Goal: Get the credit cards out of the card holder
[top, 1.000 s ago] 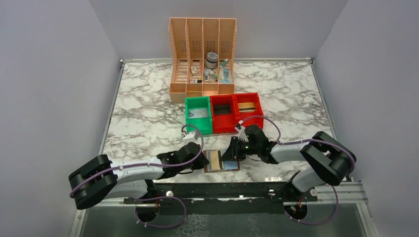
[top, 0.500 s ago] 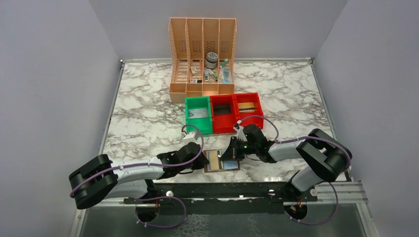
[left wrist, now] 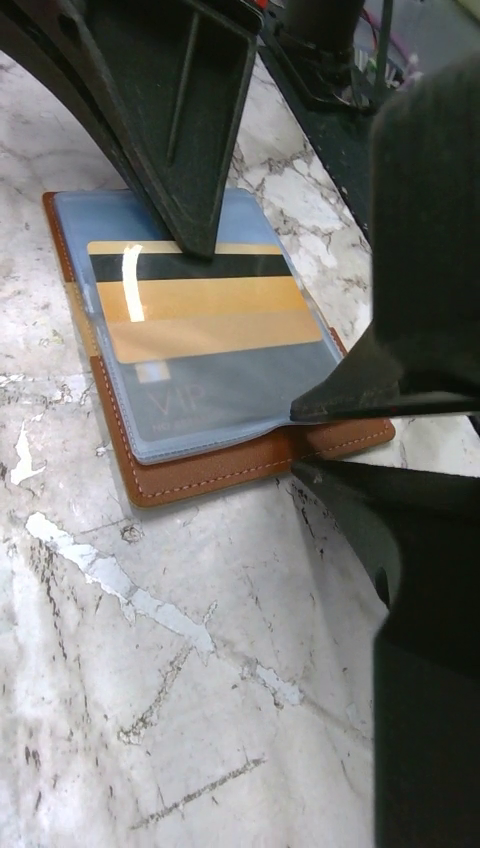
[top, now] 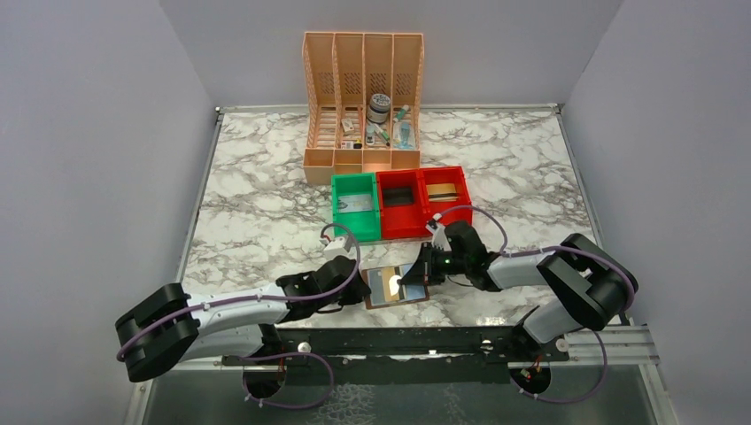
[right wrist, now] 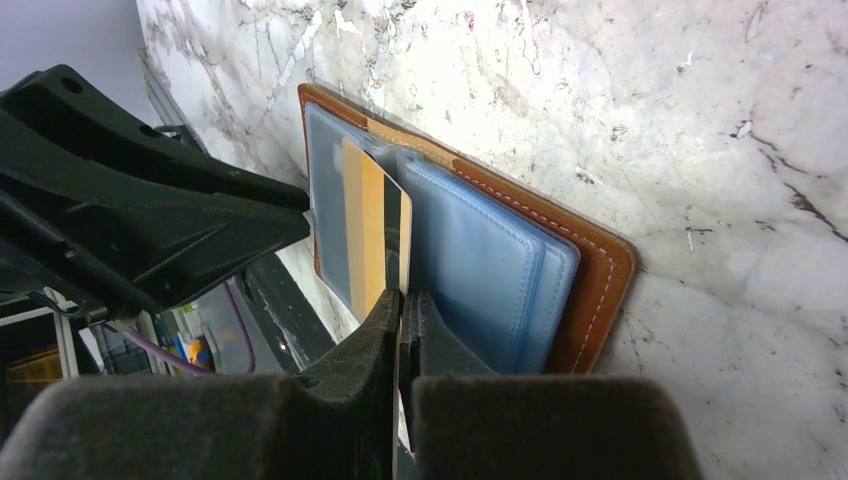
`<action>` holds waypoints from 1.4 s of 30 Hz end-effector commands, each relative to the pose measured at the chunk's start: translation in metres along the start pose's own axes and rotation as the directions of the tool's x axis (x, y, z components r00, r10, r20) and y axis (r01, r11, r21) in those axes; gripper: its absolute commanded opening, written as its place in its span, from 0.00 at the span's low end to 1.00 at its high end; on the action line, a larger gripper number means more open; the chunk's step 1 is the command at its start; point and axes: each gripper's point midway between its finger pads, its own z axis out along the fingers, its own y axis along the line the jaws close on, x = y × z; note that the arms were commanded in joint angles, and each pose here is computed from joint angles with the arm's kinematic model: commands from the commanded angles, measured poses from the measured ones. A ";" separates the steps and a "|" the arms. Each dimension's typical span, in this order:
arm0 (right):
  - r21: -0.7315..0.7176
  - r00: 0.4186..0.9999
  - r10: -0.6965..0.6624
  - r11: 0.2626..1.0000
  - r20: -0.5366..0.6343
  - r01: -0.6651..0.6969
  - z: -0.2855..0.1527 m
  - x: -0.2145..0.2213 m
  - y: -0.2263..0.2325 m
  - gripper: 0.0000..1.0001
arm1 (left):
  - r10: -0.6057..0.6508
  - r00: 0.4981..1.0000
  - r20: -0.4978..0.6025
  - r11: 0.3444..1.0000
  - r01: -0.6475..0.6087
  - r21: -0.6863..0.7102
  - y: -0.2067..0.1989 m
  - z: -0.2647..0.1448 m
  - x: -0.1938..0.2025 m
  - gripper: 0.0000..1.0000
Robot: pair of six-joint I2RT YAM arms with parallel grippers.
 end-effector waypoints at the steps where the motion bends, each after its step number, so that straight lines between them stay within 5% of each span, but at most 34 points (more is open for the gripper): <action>1: 0.014 1.000 -0.007 1.000 -0.012 0.007 0.000 0.005 -0.008 0.01 | 0.033 0.999 0.036 0.998 -0.031 -0.048 0.002 -0.007 -0.011 0.29; 6: 0.018 1.000 -0.007 1.000 -0.007 0.007 -0.002 0.004 -0.008 0.01 | 0.051 0.996 0.078 0.999 -0.051 -0.002 -0.021 -0.017 -0.030 0.45; 13: 0.012 1.000 -0.007 1.000 -0.001 0.007 -0.003 0.003 -0.006 0.01 | 0.081 0.995 0.053 0.970 -0.091 0.225 -0.076 -0.011 -0.030 0.49; 22: -0.028 1.000 -0.009 1.000 0.012 0.009 -0.006 0.002 0.003 0.06 | 0.080 0.995 -0.062 0.987 -0.070 0.145 -0.054 0.020 0.001 0.25; 27: -0.070 1.000 -0.010 0.997 0.012 0.011 -0.008 0.002 0.012 0.18 | 0.079 0.994 -0.072 0.994 -0.073 0.077 -0.035 0.023 0.006 0.14; 38: -0.174 0.998 0.009 0.985 -0.064 -0.020 0.003 0.012 0.020 0.24 | 0.076 0.994 -0.080 0.996 -0.072 0.043 -0.016 0.019 0.013 0.10; 42: -0.172 0.997 0.008 0.985 -0.073 -0.020 0.006 0.013 0.018 0.13 | 0.078 0.994 -0.075 0.997 -0.075 0.035 -0.015 0.018 0.012 0.10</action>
